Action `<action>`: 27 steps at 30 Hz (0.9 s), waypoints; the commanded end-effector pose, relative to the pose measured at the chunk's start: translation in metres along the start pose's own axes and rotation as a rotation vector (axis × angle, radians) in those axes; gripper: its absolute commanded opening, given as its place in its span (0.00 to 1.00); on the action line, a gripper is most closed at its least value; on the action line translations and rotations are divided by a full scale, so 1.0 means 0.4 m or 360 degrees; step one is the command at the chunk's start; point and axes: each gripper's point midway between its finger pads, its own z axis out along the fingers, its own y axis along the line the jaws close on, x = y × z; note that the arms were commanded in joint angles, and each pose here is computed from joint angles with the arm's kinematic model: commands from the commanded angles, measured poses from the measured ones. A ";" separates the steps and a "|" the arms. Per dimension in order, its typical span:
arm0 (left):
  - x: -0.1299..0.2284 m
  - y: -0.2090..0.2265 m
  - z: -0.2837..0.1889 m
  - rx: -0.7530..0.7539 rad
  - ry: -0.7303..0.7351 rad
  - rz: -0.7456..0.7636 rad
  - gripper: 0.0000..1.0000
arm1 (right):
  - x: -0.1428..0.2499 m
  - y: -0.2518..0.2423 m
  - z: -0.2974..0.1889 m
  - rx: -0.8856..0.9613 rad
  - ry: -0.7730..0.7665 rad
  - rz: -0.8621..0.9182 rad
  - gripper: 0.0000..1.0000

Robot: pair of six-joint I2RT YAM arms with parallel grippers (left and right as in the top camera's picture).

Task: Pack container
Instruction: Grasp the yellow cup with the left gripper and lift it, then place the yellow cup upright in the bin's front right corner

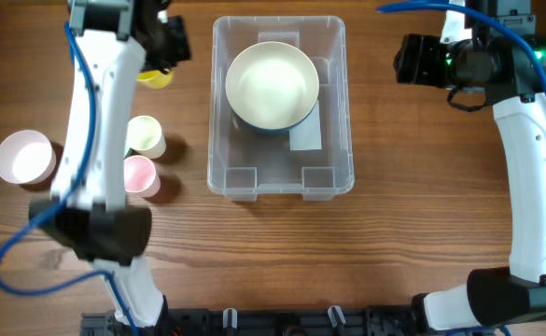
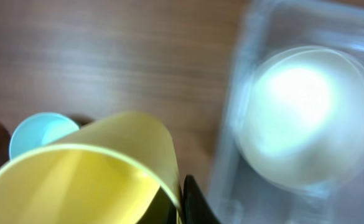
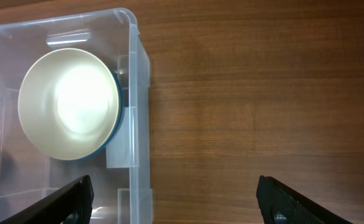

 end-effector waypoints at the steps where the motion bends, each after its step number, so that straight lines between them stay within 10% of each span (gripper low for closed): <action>1: 0.100 -0.137 -0.154 0.0144 -0.0023 0.0265 0.04 | 0.002 -0.007 0.012 0.0026 0.0014 0.0028 0.85; 15: 0.393 -0.466 0.062 0.0432 0.0323 0.0854 0.04 | 0.021 -0.331 -0.030 0.0330 0.0008 0.0682 0.86; 27: 0.614 -0.630 0.244 0.0452 0.0602 0.1156 0.04 | 0.026 -0.349 -0.034 0.0329 0.0011 0.0720 0.86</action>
